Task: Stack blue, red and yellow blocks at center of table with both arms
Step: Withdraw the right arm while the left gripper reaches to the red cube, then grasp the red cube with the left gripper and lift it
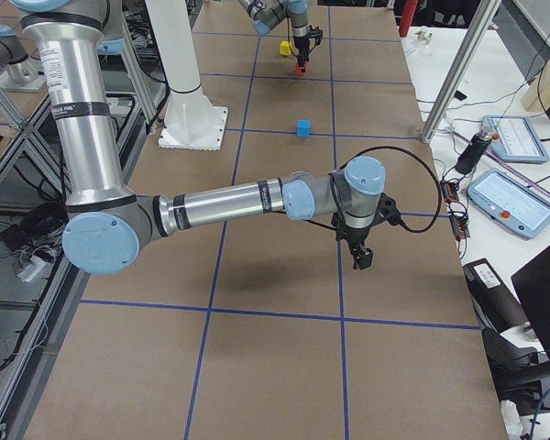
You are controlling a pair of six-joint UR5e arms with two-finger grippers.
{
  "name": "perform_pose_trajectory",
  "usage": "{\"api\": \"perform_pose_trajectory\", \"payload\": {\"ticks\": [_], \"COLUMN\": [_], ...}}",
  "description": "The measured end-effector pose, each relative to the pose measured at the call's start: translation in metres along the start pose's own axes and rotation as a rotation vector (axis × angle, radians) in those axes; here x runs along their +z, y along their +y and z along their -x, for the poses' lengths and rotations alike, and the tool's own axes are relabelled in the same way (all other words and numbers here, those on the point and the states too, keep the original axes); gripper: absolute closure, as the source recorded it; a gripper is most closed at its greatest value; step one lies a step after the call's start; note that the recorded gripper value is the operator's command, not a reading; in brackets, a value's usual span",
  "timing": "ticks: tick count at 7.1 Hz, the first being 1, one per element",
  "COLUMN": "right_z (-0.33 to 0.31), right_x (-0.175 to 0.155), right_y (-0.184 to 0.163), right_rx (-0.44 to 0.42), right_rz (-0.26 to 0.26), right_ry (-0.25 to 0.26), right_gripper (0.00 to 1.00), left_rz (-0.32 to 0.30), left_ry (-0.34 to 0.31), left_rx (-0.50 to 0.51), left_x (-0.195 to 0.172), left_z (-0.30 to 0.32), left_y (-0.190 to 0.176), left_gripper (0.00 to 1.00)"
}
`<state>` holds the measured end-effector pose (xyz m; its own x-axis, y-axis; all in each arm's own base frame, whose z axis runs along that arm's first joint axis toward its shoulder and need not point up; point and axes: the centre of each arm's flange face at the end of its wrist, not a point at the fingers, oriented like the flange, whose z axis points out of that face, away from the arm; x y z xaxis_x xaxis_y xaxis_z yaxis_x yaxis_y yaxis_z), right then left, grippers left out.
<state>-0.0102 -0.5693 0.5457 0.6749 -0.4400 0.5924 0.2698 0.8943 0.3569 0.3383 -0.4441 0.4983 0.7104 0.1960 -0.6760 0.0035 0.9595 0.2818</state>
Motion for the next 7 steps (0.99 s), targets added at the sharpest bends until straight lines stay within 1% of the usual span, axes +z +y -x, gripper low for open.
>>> {"api": "perform_pose_trajectory", "payload": {"ticks": [1,2,3,4,5,7], "right_z": [0.000,0.000,0.000,0.000,-0.001,-0.006], "right_x": [0.000,0.000,0.000,0.000,0.001,0.006], "right_y": [0.000,0.000,0.000,0.000,0.001,0.007], "right_rx": [0.000,0.002,0.002,0.004,0.008,0.040], "right_rz": [0.000,-0.001,0.000,0.000,0.002,0.014], "right_ry": [0.000,0.001,0.001,0.001,0.001,0.001], "right_gripper": [0.00,0.00,0.00,0.00,0.00,0.00], "left_rz": [0.004,0.006,0.011,0.025,0.038,0.058], "left_ry": [-0.001,0.001,0.024,0.062,0.079,0.062], "left_rx": [0.001,0.001,0.006,0.009,-0.001,-0.058], "left_x": [0.001,-0.001,-0.009,-0.026,-0.046,-0.090], "left_z": [0.000,0.000,-0.006,-0.018,-0.035,-0.104], "left_y": [0.002,0.003,0.004,0.002,-0.008,-0.057], "left_gripper": [0.83,0.99,0.99,0.99,0.99,0.99]}}
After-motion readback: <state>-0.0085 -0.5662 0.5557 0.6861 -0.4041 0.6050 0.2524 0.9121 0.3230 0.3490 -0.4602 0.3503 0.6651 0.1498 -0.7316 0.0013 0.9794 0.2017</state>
